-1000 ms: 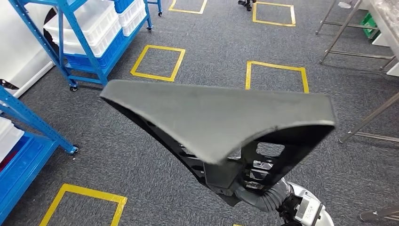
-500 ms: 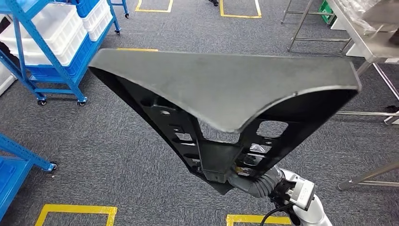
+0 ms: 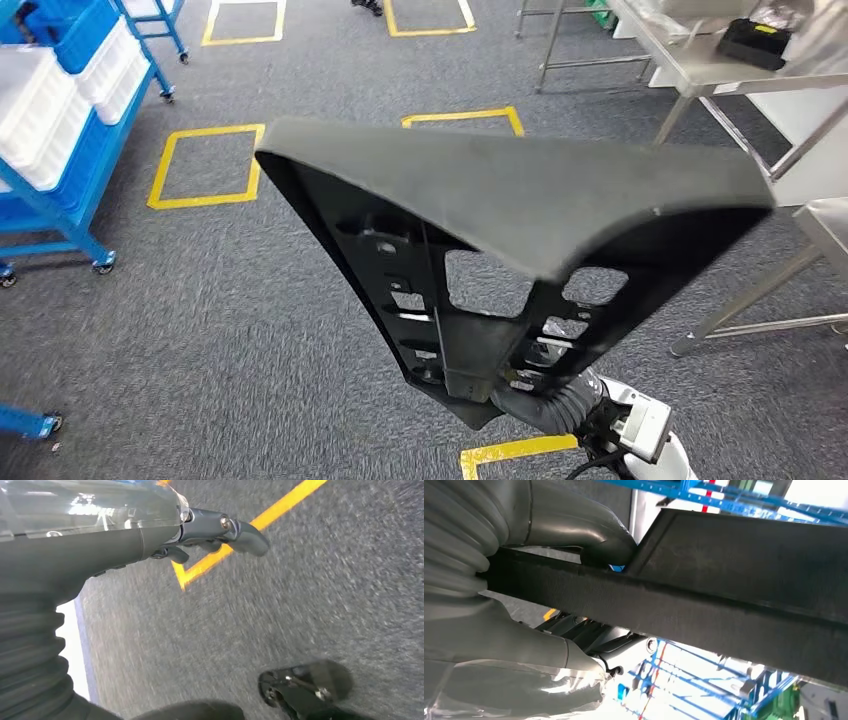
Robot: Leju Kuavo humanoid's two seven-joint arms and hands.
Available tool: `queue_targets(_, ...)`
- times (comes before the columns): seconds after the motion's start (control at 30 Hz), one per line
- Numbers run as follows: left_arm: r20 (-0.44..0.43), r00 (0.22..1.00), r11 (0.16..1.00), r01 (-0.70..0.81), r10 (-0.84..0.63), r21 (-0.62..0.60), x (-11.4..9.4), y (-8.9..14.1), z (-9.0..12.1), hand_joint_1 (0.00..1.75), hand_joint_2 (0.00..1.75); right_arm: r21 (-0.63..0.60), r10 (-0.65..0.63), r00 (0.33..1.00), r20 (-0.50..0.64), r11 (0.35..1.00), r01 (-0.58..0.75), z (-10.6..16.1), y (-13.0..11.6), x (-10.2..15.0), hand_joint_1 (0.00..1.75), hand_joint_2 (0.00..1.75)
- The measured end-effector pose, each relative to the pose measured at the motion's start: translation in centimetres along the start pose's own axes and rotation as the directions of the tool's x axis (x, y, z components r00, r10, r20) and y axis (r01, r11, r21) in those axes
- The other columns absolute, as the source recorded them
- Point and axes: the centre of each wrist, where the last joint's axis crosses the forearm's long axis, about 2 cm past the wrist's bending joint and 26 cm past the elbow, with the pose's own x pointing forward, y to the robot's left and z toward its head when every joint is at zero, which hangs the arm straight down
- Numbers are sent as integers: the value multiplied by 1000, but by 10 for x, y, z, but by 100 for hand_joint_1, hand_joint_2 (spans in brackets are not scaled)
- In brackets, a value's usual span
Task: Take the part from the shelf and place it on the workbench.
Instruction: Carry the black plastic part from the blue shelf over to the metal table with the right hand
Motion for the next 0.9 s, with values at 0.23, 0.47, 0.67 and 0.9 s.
queue_targets(0.23,31,999,1000,19,-19,3,-10,-4,2,0,175,0,-3,1000,-3,1000,3,2,2,0,140,175)
queue_targets(0.47,70,997,1000,22,-23,18,-8,-2,2,0,175,-9,3,1000,-9,1000,-3,5,4,1,140,175)
queue_targets(0.67,28,1000,1000,13,-14,17,-3,-1,1,0,175,-3,8,1000,8,1000,-8,4,4,3,140,175)
queue_targets(0.9,7,1000,1000,11,-11,10,5,1,-1,0,175,0,24,1000,12,1000,-24,3,4,6,140,175)
